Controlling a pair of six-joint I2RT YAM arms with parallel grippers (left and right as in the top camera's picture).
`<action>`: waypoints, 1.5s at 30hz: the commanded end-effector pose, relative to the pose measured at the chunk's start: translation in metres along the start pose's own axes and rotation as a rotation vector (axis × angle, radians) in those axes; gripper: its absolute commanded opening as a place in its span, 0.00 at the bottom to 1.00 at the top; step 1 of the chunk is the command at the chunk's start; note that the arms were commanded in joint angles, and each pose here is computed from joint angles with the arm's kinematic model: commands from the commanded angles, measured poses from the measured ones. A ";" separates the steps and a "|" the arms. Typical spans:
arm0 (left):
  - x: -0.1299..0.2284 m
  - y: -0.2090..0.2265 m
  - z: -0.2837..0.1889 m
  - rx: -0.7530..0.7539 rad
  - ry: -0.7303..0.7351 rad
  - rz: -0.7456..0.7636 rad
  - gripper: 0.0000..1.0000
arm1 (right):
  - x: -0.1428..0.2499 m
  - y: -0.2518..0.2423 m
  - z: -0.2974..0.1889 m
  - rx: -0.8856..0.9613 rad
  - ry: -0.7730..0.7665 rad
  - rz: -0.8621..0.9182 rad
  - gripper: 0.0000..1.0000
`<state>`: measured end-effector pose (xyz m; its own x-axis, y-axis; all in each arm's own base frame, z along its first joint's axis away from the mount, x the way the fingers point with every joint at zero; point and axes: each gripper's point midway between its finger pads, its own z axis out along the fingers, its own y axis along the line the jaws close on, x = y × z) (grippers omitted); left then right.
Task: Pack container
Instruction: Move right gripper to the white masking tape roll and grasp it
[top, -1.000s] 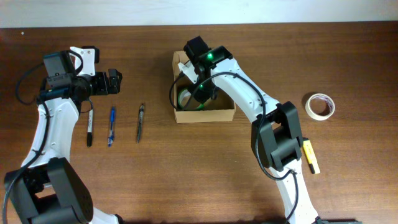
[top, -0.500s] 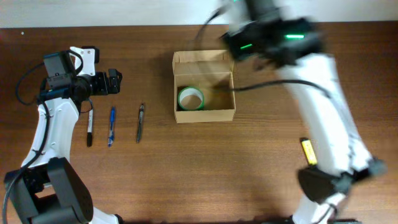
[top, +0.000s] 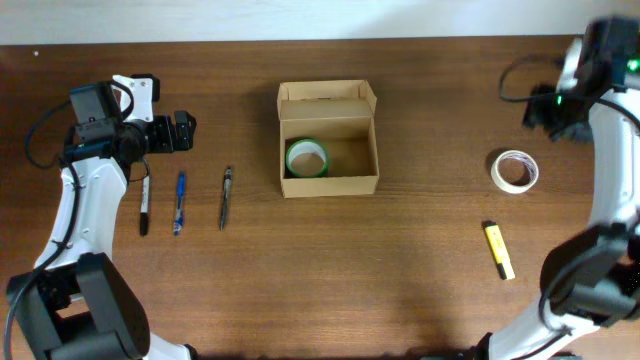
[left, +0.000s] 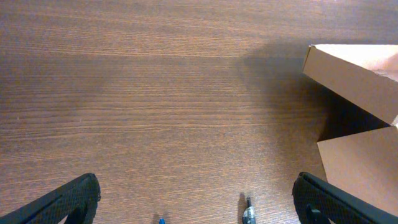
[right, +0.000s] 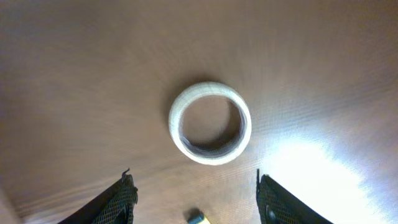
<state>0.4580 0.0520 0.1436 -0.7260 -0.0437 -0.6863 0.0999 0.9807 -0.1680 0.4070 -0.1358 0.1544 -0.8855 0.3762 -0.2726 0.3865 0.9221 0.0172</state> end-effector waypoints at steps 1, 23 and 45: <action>-0.003 0.000 0.000 0.011 -0.007 0.016 0.99 | 0.029 -0.019 0.041 -0.036 0.123 0.167 0.62; -0.003 0.000 0.000 0.011 -0.007 0.015 0.99 | 0.055 -0.057 0.128 0.027 0.196 0.235 0.61; -0.003 0.000 0.000 0.011 -0.007 0.016 0.99 | 0.048 -0.043 0.114 -0.042 0.227 0.238 0.04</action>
<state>0.4580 0.0520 0.1436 -0.7260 -0.0440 -0.6862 0.0996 0.9807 -0.1683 0.3589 -0.1701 0.0049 -0.8077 0.5895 0.0108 0.5895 0.8071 0.0332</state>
